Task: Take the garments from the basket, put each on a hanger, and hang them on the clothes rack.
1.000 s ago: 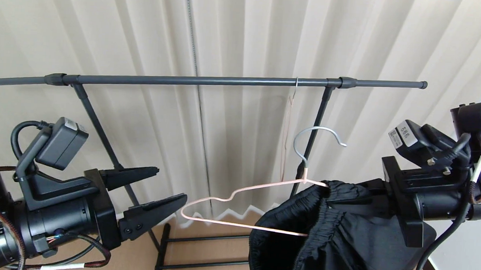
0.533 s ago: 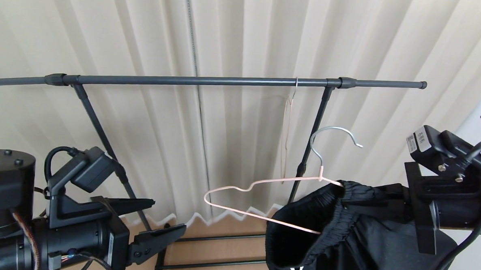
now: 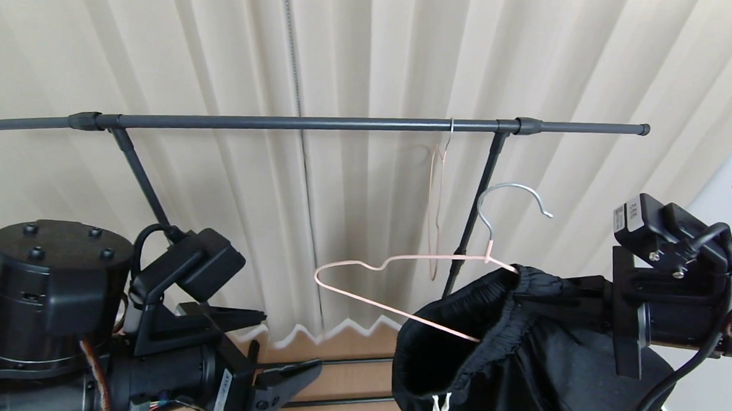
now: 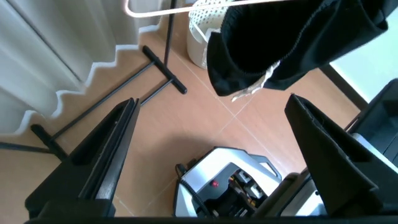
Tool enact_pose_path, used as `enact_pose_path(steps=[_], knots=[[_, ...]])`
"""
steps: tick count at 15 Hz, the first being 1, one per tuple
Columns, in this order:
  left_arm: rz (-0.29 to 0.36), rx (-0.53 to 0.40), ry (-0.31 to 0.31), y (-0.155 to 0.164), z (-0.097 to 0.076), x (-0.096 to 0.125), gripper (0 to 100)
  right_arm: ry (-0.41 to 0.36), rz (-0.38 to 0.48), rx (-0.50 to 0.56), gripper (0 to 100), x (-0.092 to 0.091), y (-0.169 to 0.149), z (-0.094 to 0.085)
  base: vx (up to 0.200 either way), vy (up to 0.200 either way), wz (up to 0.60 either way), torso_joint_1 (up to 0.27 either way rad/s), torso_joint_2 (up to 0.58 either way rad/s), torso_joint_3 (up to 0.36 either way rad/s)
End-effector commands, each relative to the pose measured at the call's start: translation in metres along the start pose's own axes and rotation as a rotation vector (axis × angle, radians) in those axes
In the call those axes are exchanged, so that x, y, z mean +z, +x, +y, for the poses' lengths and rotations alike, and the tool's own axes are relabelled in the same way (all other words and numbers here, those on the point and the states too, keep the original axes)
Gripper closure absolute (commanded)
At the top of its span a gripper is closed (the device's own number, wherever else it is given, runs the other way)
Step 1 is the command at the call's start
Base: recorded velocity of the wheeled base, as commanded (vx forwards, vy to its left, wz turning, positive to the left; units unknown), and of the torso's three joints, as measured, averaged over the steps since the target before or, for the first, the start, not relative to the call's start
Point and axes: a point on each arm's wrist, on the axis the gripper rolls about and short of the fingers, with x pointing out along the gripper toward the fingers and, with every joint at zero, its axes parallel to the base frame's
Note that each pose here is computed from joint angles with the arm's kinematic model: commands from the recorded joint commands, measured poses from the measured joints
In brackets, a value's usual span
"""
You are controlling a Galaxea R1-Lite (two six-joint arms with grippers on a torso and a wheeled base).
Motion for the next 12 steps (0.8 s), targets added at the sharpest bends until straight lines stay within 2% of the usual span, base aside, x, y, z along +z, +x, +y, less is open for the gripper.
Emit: enact_pose_path(steps=[1,3,7,12], knots=[[0.032,-0.008,0.004,0.011,-0.003,0.000,0,0.011,0.002,0.002,100,-0.001,0.004,-0.002,0.000,0.000,0.00,0.000,0.00,0.000],[0.045,-0.014,-0.007,0.024,-0.005,0.006,0,0.034,-0.009,-0.002,100,0.000,0.002,-0.001,0.000,0.000,0.00,0.000,0.00,0.000],[0.063,-0.022,-0.018,0.046,-0.015,0.015,0,0.032,-0.017,-0.005,100,0.002,0.003,-0.002,0.000,0.000,0.00,0.000,0.00,0.000],[0.110,-0.020,-0.052,0.081,-0.017,0.020,0,0.047,-0.041,-0.013,100,0.004,0.002,-0.002,0.000,0.000,0.00,0.000,0.00,0.000]])
